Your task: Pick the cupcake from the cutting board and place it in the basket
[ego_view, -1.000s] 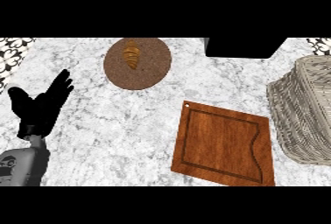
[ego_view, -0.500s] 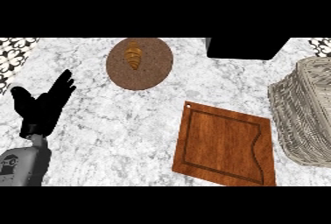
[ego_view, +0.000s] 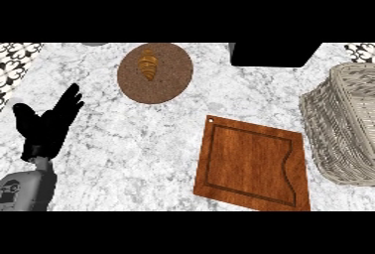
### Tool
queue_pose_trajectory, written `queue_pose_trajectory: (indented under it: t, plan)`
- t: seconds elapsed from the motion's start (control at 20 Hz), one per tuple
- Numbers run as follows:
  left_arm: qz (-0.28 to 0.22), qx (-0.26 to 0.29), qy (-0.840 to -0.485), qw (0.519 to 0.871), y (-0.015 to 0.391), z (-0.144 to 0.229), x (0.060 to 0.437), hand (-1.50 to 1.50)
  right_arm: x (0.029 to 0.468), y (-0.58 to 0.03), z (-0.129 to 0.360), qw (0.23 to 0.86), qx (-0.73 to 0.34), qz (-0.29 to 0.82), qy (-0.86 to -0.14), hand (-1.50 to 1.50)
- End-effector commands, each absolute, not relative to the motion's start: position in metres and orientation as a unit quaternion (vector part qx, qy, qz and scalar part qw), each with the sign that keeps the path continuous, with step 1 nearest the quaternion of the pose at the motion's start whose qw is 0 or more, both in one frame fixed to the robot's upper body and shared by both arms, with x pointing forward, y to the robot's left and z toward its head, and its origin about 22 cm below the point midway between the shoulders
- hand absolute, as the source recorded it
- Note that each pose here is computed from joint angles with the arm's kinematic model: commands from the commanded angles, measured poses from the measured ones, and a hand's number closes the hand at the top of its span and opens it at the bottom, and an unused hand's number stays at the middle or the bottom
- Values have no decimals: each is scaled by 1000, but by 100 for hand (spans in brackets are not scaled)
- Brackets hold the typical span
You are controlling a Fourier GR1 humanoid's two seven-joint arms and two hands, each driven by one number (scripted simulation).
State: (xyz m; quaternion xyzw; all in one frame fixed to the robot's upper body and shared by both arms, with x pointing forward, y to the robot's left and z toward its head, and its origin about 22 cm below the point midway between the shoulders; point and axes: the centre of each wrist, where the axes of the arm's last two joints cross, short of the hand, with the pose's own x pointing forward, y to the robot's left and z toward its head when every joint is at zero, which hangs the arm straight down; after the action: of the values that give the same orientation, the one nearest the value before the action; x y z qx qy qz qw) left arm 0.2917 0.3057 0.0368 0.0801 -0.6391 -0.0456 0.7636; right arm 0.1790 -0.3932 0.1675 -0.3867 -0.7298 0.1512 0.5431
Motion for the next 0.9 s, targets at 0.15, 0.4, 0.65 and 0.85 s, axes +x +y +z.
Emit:
queue_pose_trajectory:
  t: [0.15, 0.4, 0.65, 0.85]
  plan:
    - [-43, 86, -637, 765, 308, 48, 288, 0, 231, -436, 153, 588, -394, 101, -699, -150]
    - [-28, 83, -635, 767, 322, 37, 300, 0, 253, -435, 140, 563, -364, 120, -732, -150]
    - [-24, 90, -636, 766, 322, 18, 292, 0, 249, -455, 166, 556, -339, 61, -757, -150]
    - [-22, 90, -631, 770, 300, 21, 292, 0, 242, -484, 168, 569, -315, -66, -756, -150]
